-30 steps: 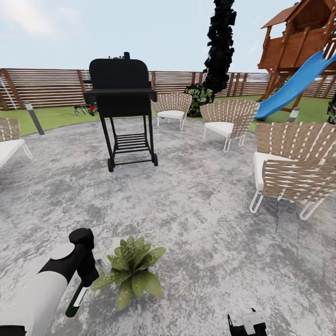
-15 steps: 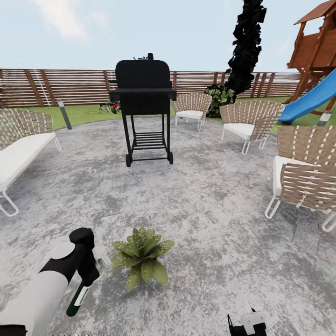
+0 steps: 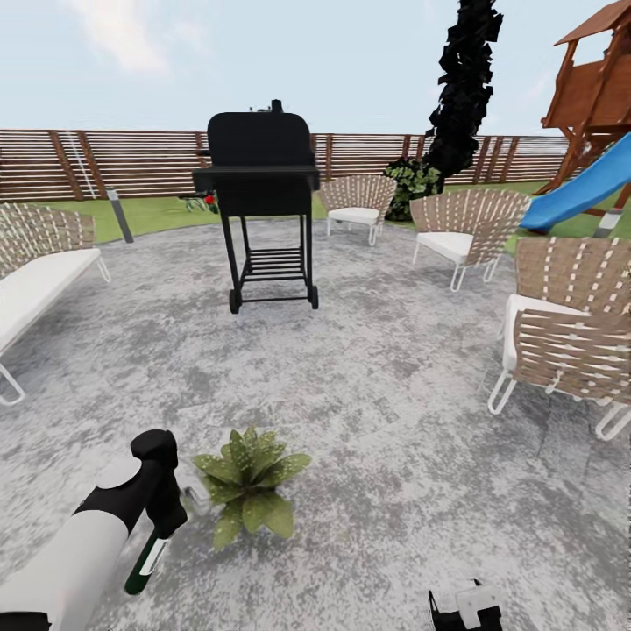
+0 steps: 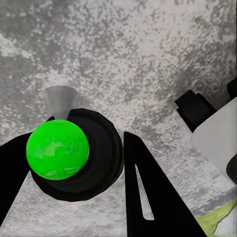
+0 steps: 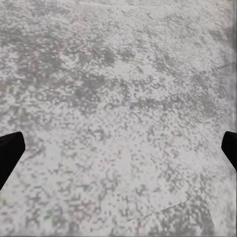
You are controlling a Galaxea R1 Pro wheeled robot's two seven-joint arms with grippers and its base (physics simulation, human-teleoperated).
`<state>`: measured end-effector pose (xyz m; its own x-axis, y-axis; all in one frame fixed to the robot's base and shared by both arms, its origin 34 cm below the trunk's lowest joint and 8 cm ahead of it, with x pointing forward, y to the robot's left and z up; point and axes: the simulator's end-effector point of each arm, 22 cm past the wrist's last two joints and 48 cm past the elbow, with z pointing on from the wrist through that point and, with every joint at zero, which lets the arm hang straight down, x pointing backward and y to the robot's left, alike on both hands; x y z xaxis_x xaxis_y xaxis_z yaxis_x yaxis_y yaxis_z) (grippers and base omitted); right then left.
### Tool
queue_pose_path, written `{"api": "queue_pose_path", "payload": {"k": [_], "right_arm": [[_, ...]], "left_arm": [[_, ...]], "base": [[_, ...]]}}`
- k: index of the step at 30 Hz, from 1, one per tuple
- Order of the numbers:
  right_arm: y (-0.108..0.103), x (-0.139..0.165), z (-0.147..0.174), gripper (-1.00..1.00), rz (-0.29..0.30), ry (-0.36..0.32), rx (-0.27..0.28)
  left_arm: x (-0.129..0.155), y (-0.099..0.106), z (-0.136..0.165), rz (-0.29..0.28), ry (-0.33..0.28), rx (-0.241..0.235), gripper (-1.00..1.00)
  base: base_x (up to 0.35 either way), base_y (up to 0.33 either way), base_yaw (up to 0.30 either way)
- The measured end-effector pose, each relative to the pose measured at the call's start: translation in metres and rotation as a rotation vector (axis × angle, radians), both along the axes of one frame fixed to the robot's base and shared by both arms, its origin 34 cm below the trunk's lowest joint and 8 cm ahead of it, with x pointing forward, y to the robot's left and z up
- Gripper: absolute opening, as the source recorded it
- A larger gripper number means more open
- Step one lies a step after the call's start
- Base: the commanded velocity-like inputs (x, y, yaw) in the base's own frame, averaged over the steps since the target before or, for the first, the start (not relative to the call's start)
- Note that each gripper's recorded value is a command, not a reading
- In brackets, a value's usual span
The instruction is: Pick up the pesticide atomizer in the garden and spray insectifuge to fully cover both potted plants in the garden.
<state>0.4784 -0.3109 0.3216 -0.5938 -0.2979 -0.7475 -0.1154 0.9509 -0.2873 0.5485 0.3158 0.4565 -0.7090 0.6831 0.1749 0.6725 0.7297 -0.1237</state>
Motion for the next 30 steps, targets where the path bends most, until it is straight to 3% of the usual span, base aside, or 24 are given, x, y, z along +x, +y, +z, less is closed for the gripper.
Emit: {"api": "queue_pose_path", "payload": {"k": [6, 10, 13, 18, 22, 30], "right_arm": [[0.000, 0.000, 0.000, 1.00, 0.000, 0.000, 0.000], [0.001, 0.001, 0.000, 1.00, 0.001, -0.001, 0.001], [0.001, 0.000, 0.000, 1.00, 0.001, -0.001, 0.002], [0.002, 0.000, 0.000, 1.00, 0.001, 0.000, 0.002], [0.001, 0.000, 0.000, 1.00, 0.001, -0.001, 0.002], [0.001, 0.000, 0.000, 1.00, 0.000, -0.001, 0.002]], "left_arm": [[-0.005, 0.001, -0.003, 0.014, 0.013, -0.007, -1.00], [0.002, 0.008, -0.007, 0.042, -0.029, 0.003, -1.00], [-0.003, 0.003, -0.013, 0.058, -0.019, -0.023, -1.00], [-0.002, 0.003, -0.018, 0.062, -0.029, -0.023, -1.00], [-0.012, 0.002, -0.026, 0.069, 0.001, -0.027, -1.00], [-0.026, 0.011, -0.041, 0.066, 0.028, 0.011, -1.00]], "base": [[-0.006, -0.272, 0.242], [0.000, -0.272, 0.278], [0.033, -0.272, 0.278], [0.129, -0.258, 0.251], [0.114, -0.114, 0.054], [0.007, -0.007, 0.003]]}}
